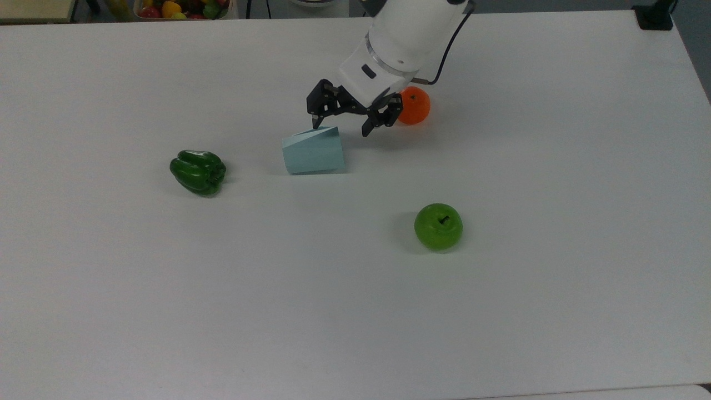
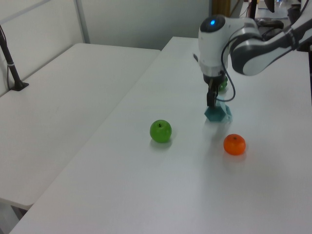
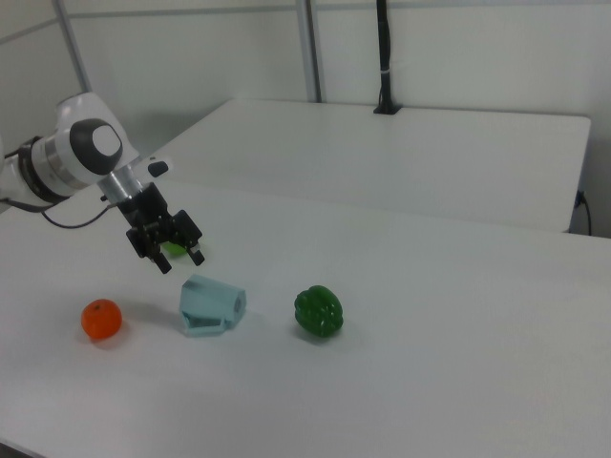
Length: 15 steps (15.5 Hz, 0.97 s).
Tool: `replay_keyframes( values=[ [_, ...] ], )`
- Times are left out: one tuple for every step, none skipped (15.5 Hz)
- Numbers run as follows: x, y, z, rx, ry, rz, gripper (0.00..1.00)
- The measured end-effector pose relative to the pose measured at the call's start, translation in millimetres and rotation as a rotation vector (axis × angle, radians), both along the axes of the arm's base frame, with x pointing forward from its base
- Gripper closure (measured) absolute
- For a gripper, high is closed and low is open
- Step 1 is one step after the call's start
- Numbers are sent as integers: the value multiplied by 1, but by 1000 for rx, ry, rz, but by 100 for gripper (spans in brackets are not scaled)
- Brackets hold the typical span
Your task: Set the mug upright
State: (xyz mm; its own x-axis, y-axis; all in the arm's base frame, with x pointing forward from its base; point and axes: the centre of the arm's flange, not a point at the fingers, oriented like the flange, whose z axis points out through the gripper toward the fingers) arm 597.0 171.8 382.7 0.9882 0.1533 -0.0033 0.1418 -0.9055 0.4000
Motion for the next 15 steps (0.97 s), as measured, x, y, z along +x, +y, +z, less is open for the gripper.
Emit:
replay_keyframes(
  values=[
    [0, 4, -9, -26, 6, 22, 0],
    [0, 6, -16, -54, 11, 43, 0],
    [-1, 7, -24, -87, 15, 67, 1],
    [-3, 7, -34, -123, 20, 86, 4],
    [-4, 5, -42, -155, 20, 95, 4],
    [-5, 3, -50, -183, 18, 98, 11],
    [-6, 1, -57, -207, 15, 98, 22],
    [-6, 0, -60, -227, 12, 104, 34],
    [-5, -2, -59, -246, 4, 109, 45],
    [-5, -3, -56, -262, 0, 112, 53],
    [-5, -4, -55, -266, -2, 112, 58],
    [-5, -5, -55, -268, -3, 113, 58],
    [-4, -6, -51, -273, -10, 112, 64],
    [-2, -8, -46, -271, -20, 106, 73],
    [-1, -10, -38, -268, -33, 96, 82]
  ],
)
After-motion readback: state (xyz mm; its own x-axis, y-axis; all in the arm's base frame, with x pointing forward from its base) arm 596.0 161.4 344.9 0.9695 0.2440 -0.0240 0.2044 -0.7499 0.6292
